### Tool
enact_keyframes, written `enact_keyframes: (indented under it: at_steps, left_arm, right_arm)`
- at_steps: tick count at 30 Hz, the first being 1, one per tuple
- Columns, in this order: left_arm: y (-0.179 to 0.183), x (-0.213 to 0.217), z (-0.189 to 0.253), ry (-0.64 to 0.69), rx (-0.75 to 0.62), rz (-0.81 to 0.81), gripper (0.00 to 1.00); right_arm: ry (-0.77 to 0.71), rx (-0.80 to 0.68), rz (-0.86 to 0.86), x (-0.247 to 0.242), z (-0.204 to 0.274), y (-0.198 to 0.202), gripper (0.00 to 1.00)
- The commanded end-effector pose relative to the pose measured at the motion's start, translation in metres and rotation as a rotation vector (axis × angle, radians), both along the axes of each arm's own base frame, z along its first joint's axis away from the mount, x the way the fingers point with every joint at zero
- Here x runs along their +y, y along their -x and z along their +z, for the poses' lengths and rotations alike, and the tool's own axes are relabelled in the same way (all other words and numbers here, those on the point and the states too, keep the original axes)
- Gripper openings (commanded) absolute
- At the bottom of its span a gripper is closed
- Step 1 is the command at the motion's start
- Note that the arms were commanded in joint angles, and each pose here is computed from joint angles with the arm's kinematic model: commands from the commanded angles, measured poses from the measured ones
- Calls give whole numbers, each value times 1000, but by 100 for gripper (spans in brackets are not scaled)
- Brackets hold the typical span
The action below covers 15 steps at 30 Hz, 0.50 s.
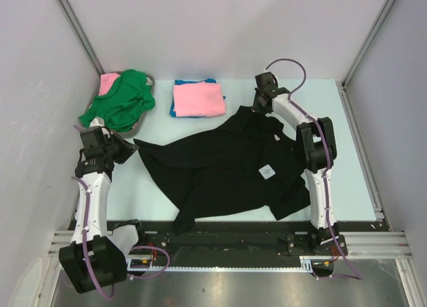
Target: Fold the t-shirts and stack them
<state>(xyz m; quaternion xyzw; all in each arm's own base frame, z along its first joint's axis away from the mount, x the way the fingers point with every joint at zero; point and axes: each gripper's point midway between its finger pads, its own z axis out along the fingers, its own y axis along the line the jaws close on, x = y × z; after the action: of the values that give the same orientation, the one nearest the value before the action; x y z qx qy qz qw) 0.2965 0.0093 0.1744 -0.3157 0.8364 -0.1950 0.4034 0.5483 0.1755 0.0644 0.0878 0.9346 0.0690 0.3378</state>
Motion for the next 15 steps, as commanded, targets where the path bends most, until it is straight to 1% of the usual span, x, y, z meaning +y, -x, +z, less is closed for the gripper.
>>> enact_keyframes:
  at_steps: [1,2,3,4,6,8,15]
  left_arm:
    - [-2,2,16,-9,-51,-2,0]
    - [-1,1,18,-13,-57,-4,0]
    - [-1,1,16,-10,-54,-4,0]
    - [-1,0,15,-8,-54,-4,0]
    - [0,0,14,-4,-53,-4,0]
    - [0,-1,14,-5,-54,-8,0]
    - [-3,1,12,-10,-45,-12,0]
  right_arm:
    - [-16,-234,7,1,108,-13,0]
    - [-26,-231,17,3,110,-12,0]
    - [-26,-227,16,3,109,-11,17]
    - [-26,-217,19,3,107,-10,25]
    - [-22,-200,20,4,99,-9,38]
    - [-23,-179,19,5,92,-8,43]
    - [-21,-130,13,7,59,-13,43]
